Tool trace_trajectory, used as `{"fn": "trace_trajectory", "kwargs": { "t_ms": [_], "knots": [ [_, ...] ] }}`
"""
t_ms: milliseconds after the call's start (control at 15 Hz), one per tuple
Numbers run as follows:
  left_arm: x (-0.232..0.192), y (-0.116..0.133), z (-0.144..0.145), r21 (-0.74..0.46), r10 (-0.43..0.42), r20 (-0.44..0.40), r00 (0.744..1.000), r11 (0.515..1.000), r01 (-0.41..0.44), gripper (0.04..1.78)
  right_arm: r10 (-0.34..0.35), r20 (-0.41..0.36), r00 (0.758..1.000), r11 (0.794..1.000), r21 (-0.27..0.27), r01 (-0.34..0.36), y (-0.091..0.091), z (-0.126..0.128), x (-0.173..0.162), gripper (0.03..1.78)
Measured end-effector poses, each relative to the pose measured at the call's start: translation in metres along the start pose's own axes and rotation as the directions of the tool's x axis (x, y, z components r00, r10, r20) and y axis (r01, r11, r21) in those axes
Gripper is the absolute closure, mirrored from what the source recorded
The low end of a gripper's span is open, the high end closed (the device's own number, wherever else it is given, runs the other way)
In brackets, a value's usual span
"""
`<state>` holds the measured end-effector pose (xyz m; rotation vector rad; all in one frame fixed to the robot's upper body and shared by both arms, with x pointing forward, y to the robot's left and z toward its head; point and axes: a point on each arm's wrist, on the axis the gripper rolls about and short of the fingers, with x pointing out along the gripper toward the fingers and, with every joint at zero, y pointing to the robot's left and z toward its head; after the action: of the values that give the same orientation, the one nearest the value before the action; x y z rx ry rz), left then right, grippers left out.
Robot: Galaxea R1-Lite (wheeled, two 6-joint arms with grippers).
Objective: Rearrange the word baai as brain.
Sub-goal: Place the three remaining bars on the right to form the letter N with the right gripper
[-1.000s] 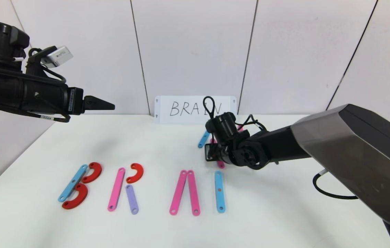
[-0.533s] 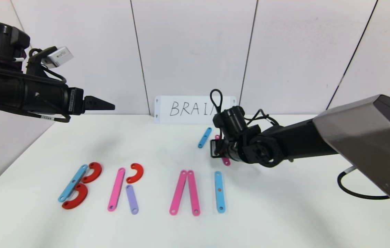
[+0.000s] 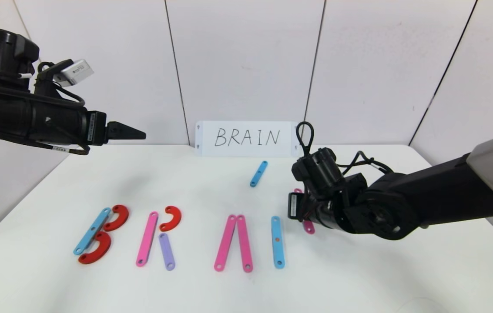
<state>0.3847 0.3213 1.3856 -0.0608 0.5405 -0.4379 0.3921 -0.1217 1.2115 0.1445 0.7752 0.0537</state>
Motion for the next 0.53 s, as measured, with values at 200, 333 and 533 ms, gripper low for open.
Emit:
{"fn": "trace_trajectory", "kwargs": {
  "t_ms": [200,333,533],
  "knots": [
    [0.000,0.000,0.000,0.001,-0.001,0.000,1.000,1.000,0.001,0.08,-0.001,-0.019,1.000,1.000,-0.004,0.001,-0.007,-0.013,-0.012,1.51],
    [0.000,0.000,0.000,0.001,-0.001,0.000,1.000,1.000,0.001,0.08,-0.004,-0.032,0.999,1.000,-0.012,0.003,-0.009,-0.019,-0.016,1.51],
    [0.000,0.000,0.000,0.000,-0.001,-0.002,1.000,1.000,0.001,0.08,-0.019,-0.053,0.998,1.000,-0.019,0.018,-0.014,-0.025,-0.014,1.51]
  ]
}}
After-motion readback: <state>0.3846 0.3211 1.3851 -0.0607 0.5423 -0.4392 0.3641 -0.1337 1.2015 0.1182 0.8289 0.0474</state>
